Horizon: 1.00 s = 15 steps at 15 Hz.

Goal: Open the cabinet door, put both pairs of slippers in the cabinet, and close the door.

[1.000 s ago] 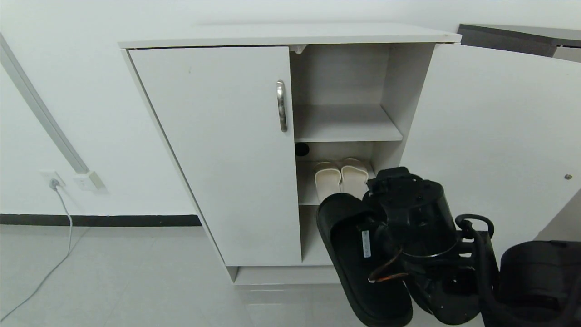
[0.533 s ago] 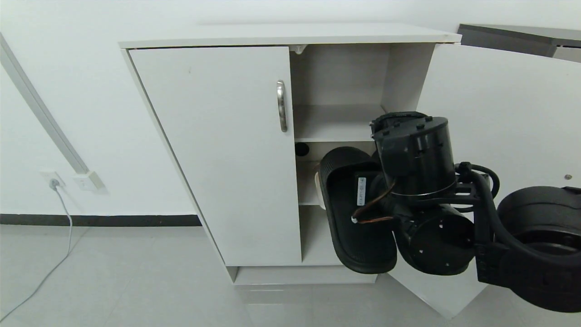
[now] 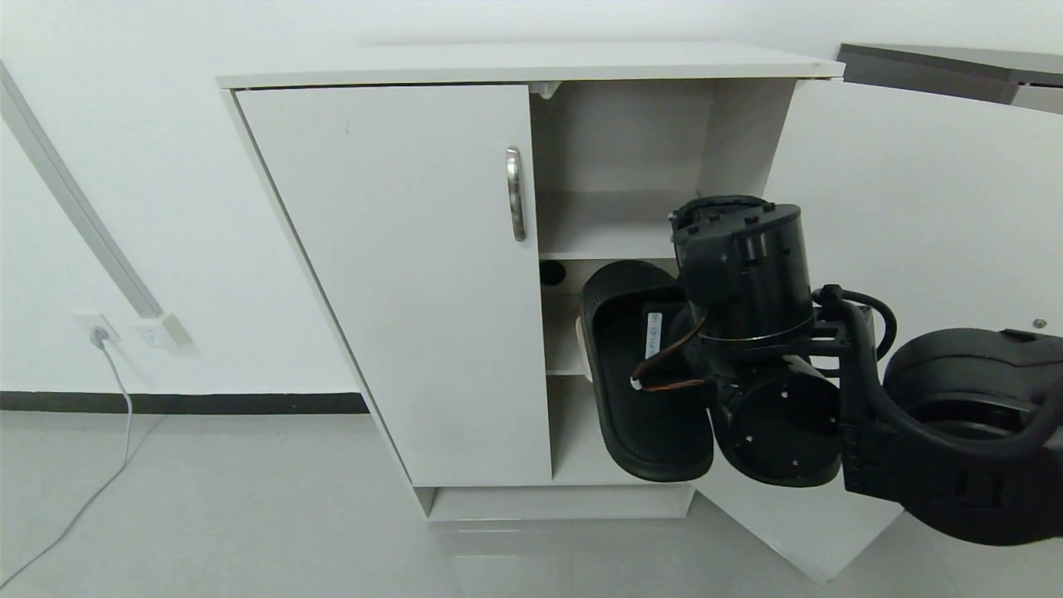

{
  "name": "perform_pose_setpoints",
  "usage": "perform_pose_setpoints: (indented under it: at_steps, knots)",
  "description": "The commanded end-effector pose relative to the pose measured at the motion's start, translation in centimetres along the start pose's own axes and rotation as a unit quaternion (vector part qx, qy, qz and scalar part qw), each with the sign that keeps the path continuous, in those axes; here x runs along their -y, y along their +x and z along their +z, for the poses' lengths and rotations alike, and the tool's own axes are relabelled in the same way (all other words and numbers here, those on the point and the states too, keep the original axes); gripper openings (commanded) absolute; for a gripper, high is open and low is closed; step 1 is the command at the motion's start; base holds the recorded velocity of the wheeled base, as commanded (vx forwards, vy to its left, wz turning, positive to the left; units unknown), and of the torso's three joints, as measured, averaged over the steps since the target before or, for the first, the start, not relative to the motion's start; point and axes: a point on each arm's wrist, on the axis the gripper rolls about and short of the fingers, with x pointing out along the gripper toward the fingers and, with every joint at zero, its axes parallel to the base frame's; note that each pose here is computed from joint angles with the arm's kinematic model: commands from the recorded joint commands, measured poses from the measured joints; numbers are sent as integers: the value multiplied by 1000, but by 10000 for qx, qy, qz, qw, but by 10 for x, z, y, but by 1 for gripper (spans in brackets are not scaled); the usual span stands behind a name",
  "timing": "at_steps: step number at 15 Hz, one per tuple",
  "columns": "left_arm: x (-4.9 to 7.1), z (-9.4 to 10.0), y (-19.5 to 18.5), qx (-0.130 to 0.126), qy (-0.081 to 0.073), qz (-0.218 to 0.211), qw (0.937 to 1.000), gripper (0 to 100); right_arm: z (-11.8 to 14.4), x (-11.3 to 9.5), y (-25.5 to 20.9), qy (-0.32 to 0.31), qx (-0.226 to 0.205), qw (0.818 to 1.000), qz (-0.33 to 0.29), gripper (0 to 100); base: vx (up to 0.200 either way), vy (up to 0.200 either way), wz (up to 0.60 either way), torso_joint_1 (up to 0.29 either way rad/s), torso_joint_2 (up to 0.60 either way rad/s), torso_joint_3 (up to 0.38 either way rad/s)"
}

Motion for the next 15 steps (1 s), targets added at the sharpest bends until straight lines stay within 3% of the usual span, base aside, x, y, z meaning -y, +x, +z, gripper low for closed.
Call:
perform_pose_setpoints:
  at_steps: [1,14,15]
  knots:
    - [0,0,0,-6,-2,5,10000,0,-1,-4,3,-5,2,10000,1,0,200,0,0,2,2,2]
    - [0,0,0,-6,-18,5,10000,0,-3,-4,13,-132,-24,9999,-72,0,200,0,0,1,2,3]
    - [0,0,0,-6,-18,5,10000,0,-2,-3,20,-104,-15,9998,-153,0,0,0,0,0,0,0]
